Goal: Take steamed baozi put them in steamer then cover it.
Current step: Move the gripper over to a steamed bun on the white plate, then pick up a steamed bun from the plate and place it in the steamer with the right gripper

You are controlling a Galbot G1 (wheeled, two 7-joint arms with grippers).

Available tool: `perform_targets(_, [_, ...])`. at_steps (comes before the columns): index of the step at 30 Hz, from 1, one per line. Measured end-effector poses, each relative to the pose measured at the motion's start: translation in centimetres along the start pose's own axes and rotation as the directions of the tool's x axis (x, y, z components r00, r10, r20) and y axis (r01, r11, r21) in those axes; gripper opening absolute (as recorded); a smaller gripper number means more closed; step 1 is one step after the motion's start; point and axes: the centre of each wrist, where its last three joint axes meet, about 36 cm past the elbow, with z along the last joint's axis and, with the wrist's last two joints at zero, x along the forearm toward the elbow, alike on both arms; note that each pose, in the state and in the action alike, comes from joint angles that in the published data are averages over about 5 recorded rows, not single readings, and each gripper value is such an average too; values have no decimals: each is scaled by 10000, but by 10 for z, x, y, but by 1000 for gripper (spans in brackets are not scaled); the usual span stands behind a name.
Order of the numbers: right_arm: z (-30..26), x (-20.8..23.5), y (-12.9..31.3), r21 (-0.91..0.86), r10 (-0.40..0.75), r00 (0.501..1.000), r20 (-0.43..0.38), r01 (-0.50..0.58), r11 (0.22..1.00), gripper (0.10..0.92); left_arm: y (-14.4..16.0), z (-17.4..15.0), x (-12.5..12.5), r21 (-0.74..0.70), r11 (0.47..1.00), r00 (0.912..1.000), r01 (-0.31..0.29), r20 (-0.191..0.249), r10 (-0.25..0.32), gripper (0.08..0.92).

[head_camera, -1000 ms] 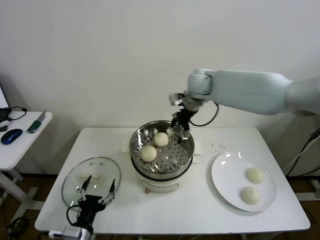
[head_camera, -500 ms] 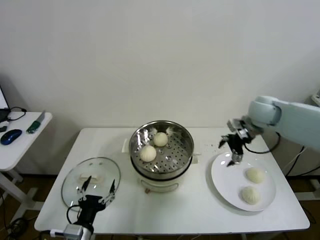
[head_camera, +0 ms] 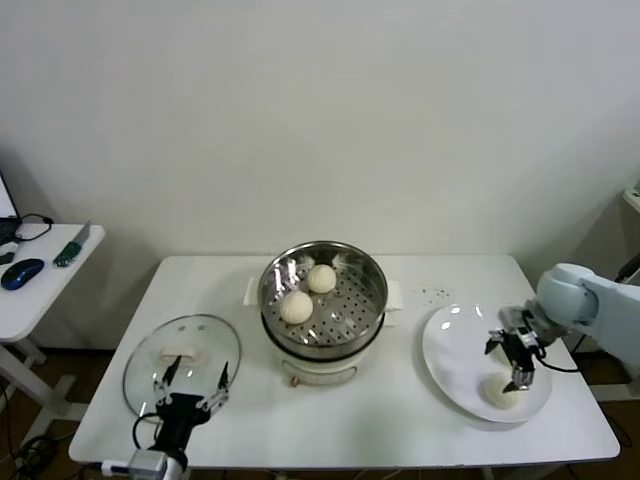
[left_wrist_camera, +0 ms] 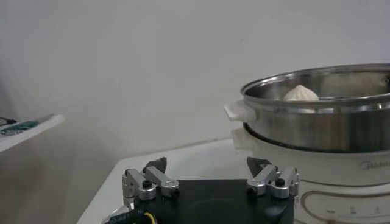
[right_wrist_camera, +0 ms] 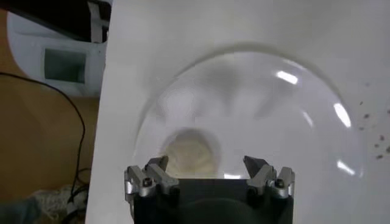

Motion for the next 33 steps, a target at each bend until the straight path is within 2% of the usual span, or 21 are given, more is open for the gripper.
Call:
perform_targets(18, [13,-32,5,-127,-264,9989,-396,259,9996,821,0,4,-1,-51,10000,9999,46,-108,-47,823])
perform_targets(26, [10,-34,3,-85,-288,9989,-359,285,9996,716,0,5,-1,-69,10000,9999,48,-139,-49,823])
perform_targets(33, [8,-32,3,-29,-317,9990,-303,316,9995,674,1,5,-1,-79,9999,9999,69,-146,-70,823])
